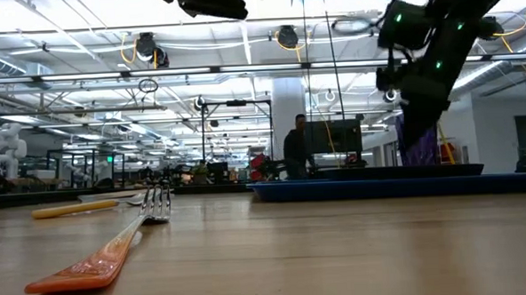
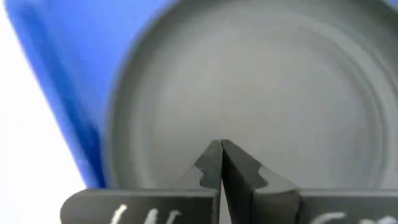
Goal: Pick and place plate/cup/fork/spoon on tray
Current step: Put the orange fork on the blue tray to the left of the black plate
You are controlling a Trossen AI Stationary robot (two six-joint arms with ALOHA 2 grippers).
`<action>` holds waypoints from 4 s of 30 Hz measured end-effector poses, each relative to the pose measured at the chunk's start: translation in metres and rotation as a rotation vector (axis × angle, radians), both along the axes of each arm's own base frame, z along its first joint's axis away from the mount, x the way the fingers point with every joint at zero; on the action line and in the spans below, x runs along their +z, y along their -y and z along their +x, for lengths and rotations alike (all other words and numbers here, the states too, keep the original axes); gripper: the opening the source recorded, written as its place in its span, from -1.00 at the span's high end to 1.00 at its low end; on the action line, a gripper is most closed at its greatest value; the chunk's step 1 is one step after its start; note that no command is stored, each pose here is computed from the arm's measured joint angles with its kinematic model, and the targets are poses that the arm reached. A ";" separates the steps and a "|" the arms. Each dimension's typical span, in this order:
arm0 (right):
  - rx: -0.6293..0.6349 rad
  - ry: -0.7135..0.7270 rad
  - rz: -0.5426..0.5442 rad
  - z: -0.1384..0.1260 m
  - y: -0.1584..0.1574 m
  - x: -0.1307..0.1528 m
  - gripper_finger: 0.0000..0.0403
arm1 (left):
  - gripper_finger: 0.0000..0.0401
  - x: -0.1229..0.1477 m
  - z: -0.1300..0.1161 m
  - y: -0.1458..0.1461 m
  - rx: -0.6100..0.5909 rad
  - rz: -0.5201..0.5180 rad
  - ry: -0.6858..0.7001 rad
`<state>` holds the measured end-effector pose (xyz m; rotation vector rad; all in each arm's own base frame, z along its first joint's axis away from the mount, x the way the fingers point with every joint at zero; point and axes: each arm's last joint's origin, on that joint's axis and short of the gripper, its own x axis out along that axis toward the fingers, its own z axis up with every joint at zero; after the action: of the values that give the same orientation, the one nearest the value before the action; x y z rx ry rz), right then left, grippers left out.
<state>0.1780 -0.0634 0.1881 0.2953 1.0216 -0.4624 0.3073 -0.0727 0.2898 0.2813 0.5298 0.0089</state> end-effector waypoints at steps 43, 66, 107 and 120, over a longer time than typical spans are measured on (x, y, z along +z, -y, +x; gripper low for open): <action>0.385 0.463 -0.101 0.017 -0.073 0.048 1.00 | 0.26 -0.098 -0.018 0.118 0.613 -0.632 -0.092; 0.413 0.422 -0.156 0.024 -0.090 0.040 1.00 | 0.46 -0.085 0.034 0.110 0.917 -0.606 -0.230; 0.426 0.395 -0.118 0.022 -0.091 0.037 0.58 | 0.08 -0.121 0.024 0.132 1.329 -0.965 -0.367; 0.409 0.363 -0.101 0.019 -0.091 0.034 0.58 | 0.08 -0.146 0.033 0.127 1.366 -0.920 -0.412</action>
<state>0.1973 0.0277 0.2224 0.0701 0.6766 -0.0824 0.3401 -0.1993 0.1438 -1.0362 0.9859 1.0240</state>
